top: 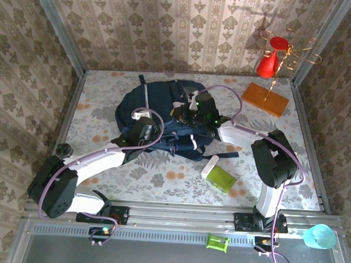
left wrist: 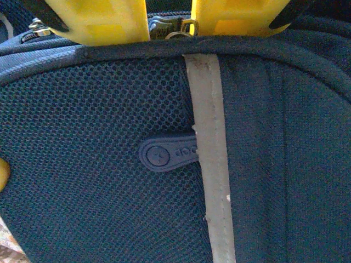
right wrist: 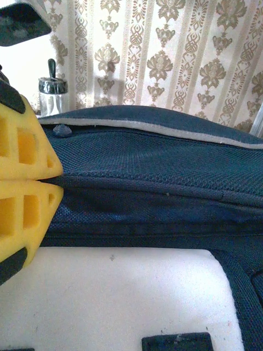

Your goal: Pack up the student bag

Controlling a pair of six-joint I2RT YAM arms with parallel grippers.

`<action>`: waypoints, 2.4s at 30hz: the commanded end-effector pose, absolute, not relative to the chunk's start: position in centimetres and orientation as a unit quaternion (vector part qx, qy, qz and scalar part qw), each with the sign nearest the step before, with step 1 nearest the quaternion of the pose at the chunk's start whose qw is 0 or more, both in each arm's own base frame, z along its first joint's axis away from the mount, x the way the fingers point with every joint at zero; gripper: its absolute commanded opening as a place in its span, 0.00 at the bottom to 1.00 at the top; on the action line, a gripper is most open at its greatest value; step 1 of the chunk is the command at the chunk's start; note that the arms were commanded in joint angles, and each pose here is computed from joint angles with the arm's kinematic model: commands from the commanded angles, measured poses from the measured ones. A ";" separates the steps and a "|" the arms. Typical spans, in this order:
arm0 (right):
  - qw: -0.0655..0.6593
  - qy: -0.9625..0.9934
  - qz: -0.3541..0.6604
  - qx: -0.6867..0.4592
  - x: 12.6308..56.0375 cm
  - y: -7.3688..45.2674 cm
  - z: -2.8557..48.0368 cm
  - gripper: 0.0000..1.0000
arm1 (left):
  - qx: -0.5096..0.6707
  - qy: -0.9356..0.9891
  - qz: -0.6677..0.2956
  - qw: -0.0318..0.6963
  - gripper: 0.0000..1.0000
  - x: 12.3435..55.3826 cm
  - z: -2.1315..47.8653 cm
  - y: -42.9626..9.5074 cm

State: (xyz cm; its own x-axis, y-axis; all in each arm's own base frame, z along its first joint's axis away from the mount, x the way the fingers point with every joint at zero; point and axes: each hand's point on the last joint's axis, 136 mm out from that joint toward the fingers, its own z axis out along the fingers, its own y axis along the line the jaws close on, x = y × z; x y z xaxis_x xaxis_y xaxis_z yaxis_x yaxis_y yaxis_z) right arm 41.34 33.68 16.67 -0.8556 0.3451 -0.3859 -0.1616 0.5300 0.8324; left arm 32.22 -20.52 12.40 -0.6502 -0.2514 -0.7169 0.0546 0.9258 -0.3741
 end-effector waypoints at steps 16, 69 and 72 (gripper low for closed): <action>0.270 0.842 0.468 -0.009 42.1 31.6 17.8 0.00 | 0.005 0.893 -0.147 0.426 0.00 33.3 13.2 -19.0; 0.253 0.871 0.417 0.060 40.3 30.3 15.9 0.67 | 0.185 0.879 -0.305 0.317 0.00 28.3 12.8 -27.9; 0.246 0.861 0.439 0.077 40.6 31.0 15.4 0.56 | 0.187 0.879 -0.301 0.318 0.00 28.0 12.7 -27.6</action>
State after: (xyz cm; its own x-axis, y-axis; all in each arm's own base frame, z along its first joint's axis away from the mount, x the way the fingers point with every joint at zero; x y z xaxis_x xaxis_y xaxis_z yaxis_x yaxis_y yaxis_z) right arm 39.31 29.78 14.50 -0.8811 0.2707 -0.3879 -0.1022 0.6917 0.7149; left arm 28.36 -27.11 12.01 -0.7473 0.1416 -0.6492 0.4969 0.7678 -0.4046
